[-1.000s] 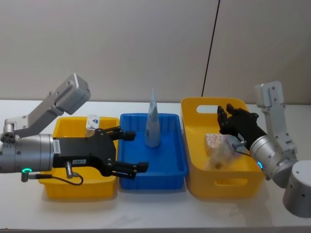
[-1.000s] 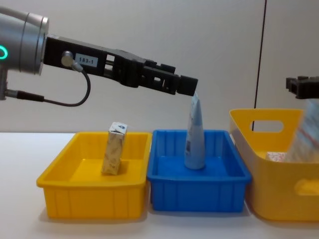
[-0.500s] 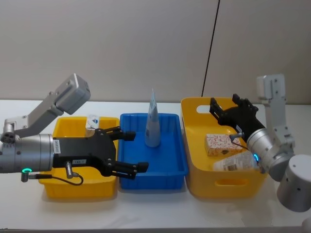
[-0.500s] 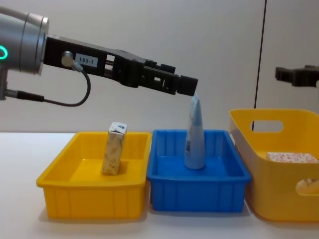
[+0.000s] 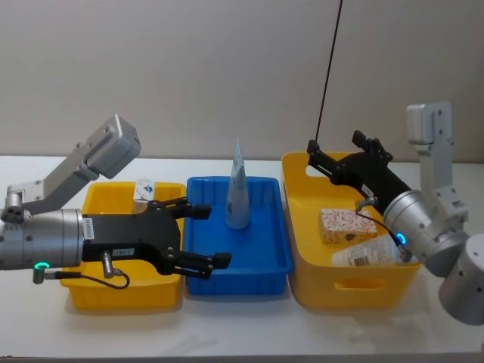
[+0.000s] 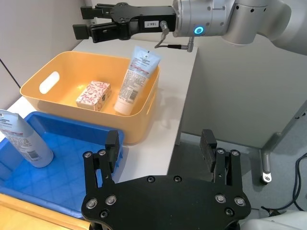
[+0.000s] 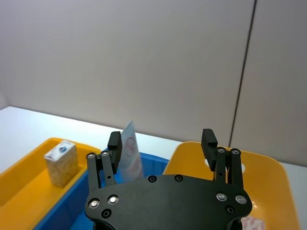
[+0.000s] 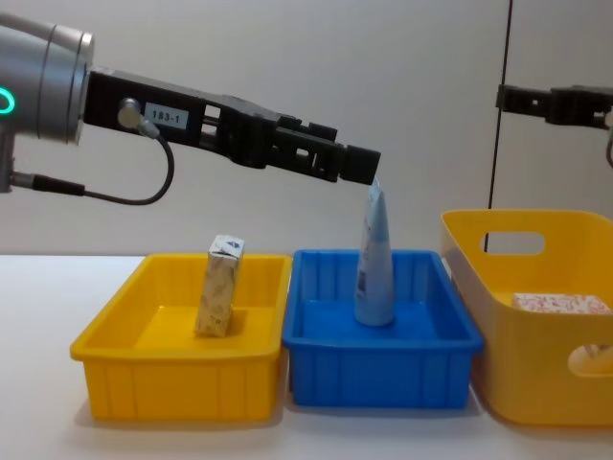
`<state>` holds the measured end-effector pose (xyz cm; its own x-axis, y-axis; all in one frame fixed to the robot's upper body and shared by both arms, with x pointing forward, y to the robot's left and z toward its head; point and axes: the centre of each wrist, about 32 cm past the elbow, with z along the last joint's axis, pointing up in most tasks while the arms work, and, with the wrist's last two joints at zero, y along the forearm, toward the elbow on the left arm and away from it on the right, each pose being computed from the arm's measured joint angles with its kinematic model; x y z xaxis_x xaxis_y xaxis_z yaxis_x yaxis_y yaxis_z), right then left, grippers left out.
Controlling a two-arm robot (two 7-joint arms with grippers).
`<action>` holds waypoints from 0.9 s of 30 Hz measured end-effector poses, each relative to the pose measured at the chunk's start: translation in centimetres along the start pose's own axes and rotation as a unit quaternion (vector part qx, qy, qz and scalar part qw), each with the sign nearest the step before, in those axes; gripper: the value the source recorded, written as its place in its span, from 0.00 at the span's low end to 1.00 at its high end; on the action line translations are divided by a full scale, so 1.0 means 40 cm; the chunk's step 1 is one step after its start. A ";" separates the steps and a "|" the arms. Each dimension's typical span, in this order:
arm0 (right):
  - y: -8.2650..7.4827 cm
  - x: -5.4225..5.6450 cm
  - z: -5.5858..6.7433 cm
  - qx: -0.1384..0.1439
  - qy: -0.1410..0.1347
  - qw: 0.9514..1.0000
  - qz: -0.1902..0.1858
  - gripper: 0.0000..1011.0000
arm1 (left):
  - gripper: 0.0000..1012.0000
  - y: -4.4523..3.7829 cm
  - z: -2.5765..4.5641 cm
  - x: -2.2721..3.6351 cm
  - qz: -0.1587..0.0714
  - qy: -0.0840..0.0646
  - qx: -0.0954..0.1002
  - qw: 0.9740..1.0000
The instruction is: Bimanual collaborative sorting of washing and personal care products
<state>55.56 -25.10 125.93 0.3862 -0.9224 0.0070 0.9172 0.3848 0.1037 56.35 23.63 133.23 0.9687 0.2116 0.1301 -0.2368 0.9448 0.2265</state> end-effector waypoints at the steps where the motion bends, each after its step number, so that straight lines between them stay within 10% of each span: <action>1: -0.003 0.002 0.001 0.001 0.000 1.000 0.005 0.99 | 0.99 0.000 0.000 0.000 0.000 0.000 0.000 1.000; 27: -0.085 0.083 -0.027 0.007 -0.035 0.988 0.148 0.99 | 0.99 0.000 0.000 0.000 0.000 0.000 0.000 1.000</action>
<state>53.82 -29.44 124.51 0.6295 -0.7695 0.1078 0.7632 0.6384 0.0997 56.35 23.63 133.23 0.9686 0.2117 0.1301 -0.2369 0.9447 0.2266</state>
